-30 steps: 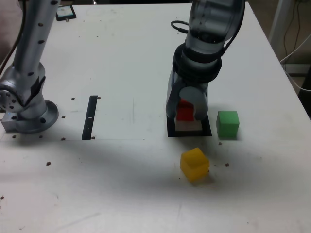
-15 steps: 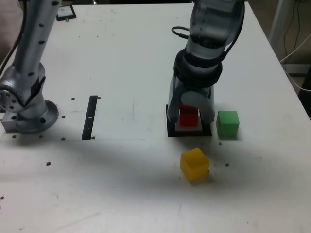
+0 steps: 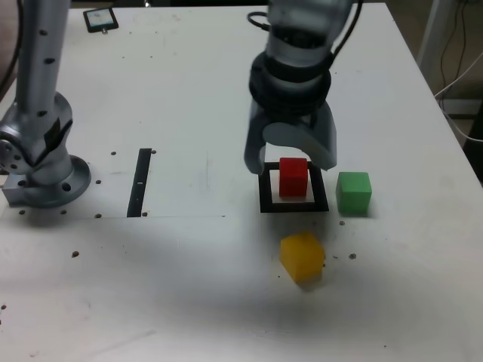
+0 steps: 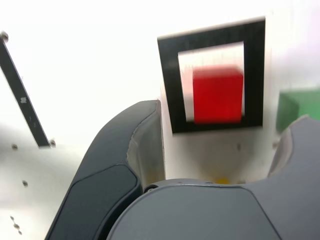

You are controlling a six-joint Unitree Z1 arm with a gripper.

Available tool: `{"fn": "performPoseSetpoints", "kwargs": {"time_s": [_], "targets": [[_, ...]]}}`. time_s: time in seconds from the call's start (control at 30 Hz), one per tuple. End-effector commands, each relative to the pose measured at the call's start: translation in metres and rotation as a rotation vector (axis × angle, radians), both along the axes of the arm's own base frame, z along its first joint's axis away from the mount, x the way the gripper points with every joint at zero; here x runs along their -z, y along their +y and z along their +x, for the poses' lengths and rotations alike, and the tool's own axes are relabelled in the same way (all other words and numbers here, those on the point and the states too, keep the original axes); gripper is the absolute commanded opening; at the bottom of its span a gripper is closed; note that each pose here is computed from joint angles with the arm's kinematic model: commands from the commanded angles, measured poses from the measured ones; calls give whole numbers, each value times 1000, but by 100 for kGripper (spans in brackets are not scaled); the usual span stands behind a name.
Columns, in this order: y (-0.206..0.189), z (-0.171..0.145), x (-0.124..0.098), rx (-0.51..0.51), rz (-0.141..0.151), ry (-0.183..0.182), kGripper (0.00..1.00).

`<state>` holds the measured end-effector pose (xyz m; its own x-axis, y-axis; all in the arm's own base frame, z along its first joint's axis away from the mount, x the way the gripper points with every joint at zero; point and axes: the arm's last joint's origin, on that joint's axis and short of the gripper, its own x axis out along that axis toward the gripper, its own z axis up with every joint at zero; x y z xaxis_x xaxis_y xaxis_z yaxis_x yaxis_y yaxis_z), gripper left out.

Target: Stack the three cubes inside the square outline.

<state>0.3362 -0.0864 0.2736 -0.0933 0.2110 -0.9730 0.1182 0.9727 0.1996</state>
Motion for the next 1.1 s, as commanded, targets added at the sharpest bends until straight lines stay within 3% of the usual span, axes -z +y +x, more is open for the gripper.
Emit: {"fn": "performPoseSetpoints", "kwargs": {"time_s": [0.0, 0.17, 0.37, 0.83, 1.07], "targets": [[-12, -8, -9, -21, -9, -15, 99], [-43, -19, -13, -101, -48, -38, 99], [-63, -13, 0, -142, -85, -60, 99], [-78, 1, 33, -186, -111, -6, 99], [-81, 5, 45, -191, -125, 21, 91]]}}
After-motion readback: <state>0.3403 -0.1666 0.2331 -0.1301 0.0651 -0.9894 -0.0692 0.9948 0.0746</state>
